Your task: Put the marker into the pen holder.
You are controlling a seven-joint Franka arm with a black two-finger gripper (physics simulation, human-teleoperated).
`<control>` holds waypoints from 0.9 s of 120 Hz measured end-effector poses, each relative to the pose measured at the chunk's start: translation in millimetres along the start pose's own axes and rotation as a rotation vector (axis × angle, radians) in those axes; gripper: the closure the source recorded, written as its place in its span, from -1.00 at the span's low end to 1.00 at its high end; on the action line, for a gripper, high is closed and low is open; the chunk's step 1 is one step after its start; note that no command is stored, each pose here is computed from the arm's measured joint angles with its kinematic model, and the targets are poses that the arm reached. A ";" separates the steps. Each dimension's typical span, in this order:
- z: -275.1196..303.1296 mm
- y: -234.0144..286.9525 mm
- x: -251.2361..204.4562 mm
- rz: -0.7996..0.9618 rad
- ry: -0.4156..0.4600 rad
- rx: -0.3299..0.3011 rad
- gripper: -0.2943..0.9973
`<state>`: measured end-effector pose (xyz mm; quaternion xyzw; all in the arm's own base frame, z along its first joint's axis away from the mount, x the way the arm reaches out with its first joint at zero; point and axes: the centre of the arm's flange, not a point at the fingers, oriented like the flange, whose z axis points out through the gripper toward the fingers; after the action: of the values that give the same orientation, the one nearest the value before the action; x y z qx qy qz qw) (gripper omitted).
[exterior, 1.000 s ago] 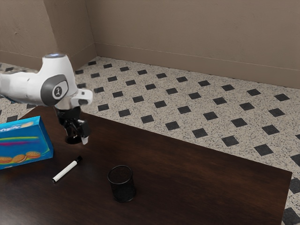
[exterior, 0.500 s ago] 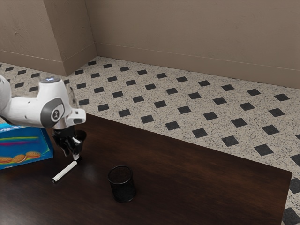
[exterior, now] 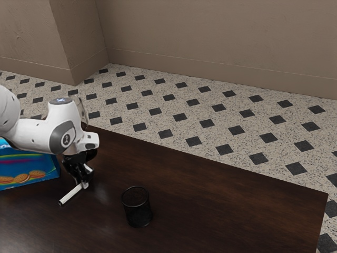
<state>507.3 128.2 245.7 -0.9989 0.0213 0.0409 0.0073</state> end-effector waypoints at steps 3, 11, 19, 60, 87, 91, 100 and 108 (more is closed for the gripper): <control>0.3 -0.1 0.2 0.000 0.000 0.000 0.36; 2.4 -0.3 0.6 0.000 -0.001 0.000 0.46; 2.9 0.1 0.9 0.002 -0.002 0.003 0.50; -145.0 86.8 9.7 0.155 0.278 0.027 0.66; -202.2 198.2 3.2 0.320 0.422 -0.010 0.67; -202.3 203.5 4.3 0.320 0.434 -0.017 0.67; -199.0 210.7 8.0 0.313 0.459 -0.030 0.67; -189.1 213.0 13.7 0.301 0.469 -0.037 0.67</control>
<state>527.1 -88.3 430.2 -0.9667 0.1697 -0.1902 -0.0221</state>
